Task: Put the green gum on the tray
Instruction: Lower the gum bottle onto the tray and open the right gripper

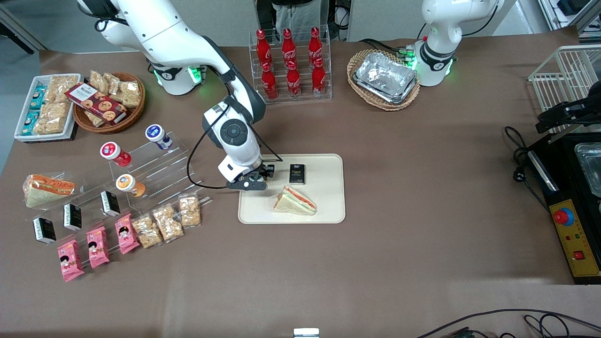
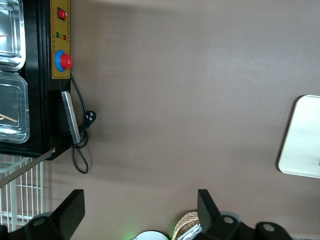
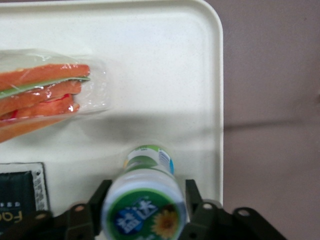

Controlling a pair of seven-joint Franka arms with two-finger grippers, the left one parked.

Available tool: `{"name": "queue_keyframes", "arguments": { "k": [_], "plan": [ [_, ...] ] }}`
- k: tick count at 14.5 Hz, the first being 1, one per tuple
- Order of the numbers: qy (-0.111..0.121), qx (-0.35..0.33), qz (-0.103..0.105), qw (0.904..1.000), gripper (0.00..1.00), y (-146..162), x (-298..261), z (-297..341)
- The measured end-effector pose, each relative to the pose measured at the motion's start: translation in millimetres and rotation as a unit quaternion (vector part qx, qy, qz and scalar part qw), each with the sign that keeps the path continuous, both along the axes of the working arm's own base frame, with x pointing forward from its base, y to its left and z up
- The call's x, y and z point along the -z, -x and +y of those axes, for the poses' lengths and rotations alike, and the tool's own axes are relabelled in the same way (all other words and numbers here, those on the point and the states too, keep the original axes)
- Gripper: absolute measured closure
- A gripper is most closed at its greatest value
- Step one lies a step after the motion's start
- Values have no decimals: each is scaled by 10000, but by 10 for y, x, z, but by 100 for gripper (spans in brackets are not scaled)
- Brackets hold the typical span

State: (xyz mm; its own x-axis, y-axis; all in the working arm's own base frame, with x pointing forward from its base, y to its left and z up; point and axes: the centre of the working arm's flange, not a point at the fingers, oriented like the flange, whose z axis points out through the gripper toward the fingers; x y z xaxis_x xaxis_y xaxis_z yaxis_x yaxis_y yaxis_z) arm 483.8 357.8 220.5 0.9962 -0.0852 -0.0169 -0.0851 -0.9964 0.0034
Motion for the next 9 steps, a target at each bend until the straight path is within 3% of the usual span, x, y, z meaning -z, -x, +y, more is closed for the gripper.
{"name": "queue_keyframes", "arguments": {
  "k": [4,7,9],
  "plan": [
    [-21,78,-34,10000,1,5,-5,23],
    [-92,120,-146,9998,0,-58,-130,26],
    [-138,223,-255,9993,0,-175,-511,-53]
  ]
}}
